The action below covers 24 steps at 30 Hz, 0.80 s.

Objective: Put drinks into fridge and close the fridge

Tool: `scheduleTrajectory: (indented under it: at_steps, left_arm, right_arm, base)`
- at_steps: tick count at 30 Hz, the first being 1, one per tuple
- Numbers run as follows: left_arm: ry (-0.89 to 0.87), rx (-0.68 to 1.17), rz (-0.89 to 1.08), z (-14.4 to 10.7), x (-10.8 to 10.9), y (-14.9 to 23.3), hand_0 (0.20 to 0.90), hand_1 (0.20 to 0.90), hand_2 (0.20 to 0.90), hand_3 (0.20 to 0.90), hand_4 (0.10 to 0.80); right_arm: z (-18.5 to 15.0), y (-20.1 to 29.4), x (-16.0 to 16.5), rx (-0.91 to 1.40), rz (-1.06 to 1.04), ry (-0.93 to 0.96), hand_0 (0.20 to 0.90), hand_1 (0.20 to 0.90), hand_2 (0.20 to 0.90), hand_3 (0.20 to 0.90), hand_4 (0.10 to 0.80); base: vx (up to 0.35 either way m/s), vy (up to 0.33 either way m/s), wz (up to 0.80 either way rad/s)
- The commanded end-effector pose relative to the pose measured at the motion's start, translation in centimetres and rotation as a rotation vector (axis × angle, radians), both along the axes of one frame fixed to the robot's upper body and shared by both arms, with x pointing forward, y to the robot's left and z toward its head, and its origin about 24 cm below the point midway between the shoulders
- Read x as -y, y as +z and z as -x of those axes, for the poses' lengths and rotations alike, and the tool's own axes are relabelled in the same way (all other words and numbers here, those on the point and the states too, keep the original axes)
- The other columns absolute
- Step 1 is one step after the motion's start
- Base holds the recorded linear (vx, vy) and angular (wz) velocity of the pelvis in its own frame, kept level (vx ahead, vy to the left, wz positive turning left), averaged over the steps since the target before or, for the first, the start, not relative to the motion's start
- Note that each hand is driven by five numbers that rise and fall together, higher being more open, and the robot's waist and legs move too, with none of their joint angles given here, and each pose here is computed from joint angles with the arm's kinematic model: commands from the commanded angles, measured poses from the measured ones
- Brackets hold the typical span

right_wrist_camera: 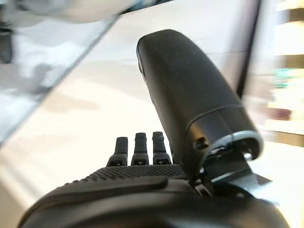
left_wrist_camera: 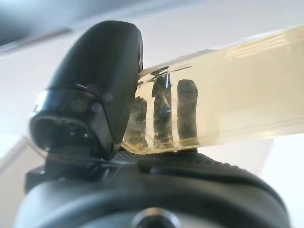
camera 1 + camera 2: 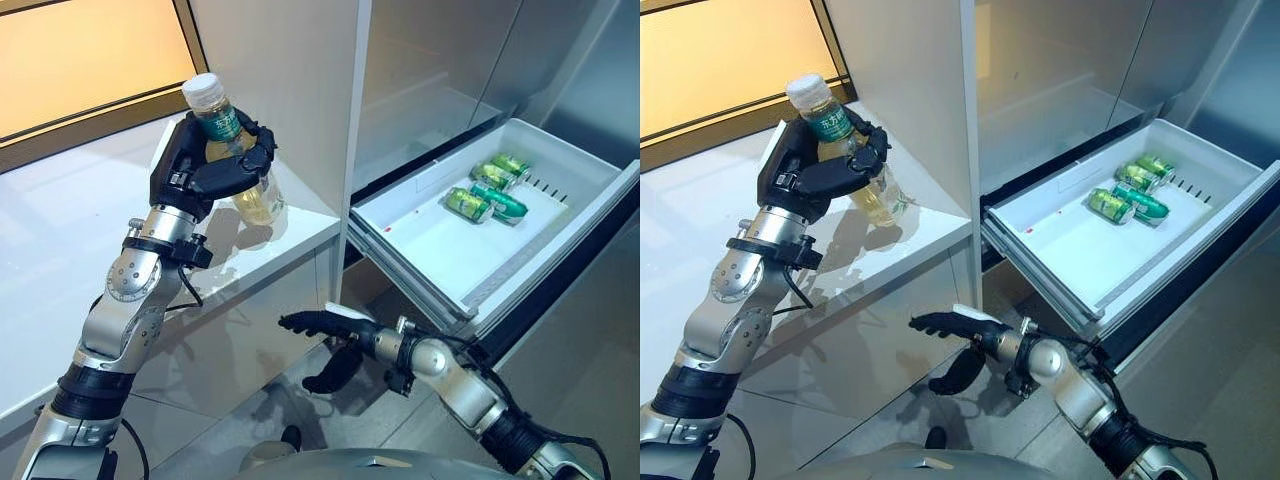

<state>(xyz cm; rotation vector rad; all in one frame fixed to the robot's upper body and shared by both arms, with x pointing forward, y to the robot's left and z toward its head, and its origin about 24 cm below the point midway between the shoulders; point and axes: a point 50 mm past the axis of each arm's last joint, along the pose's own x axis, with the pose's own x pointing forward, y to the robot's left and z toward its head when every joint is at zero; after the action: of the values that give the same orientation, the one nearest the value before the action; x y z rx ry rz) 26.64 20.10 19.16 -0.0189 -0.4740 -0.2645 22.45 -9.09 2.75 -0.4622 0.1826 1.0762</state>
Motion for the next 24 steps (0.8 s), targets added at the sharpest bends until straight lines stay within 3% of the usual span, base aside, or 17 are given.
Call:
scheduleTrajectory:
  at_steps: [1,8,15,24]
  left_arm:
    - [-0.128,0.489,0.066,2.6,0.6,8.3,0.300,0.300,0.300,0.200,0.100]
    - [-0.225,0.499,0.084,3.6,-0.1,7.8,0.300,0.300,0.300,0.200,0.100]
    - [-0.228,0.523,-0.017,4.7,-1.4,6.9,0.300,0.300,0.300,0.200,0.100]
    - [-0.293,0.475,-0.078,4.4,-1.2,6.5,0.300,0.300,0.300,0.200,0.100]
  right_arm:
    - [-1.1,7.6,-2.1,0.135,-0.281,0.186,0.900,0.900,0.900,0.900,0.800]
    - [-1.1,12.0,-0.4,0.101,-0.503,0.286,0.900,0.900,0.900,0.900,0.800]
    - [-2.2,14.1,3.9,0.256,-0.632,-0.017,0.900,0.900,0.900,0.900,0.800]
    - [-2.6,14.1,5.1,0.223,-0.687,-0.102,0.900,0.900,0.900,0.900,0.800]
  base:
    - [0.000,0.000,0.00]
    - [0.000,0.000,0.00]
    - [0.000,0.000,0.00]
    - [0.000,0.000,0.00]
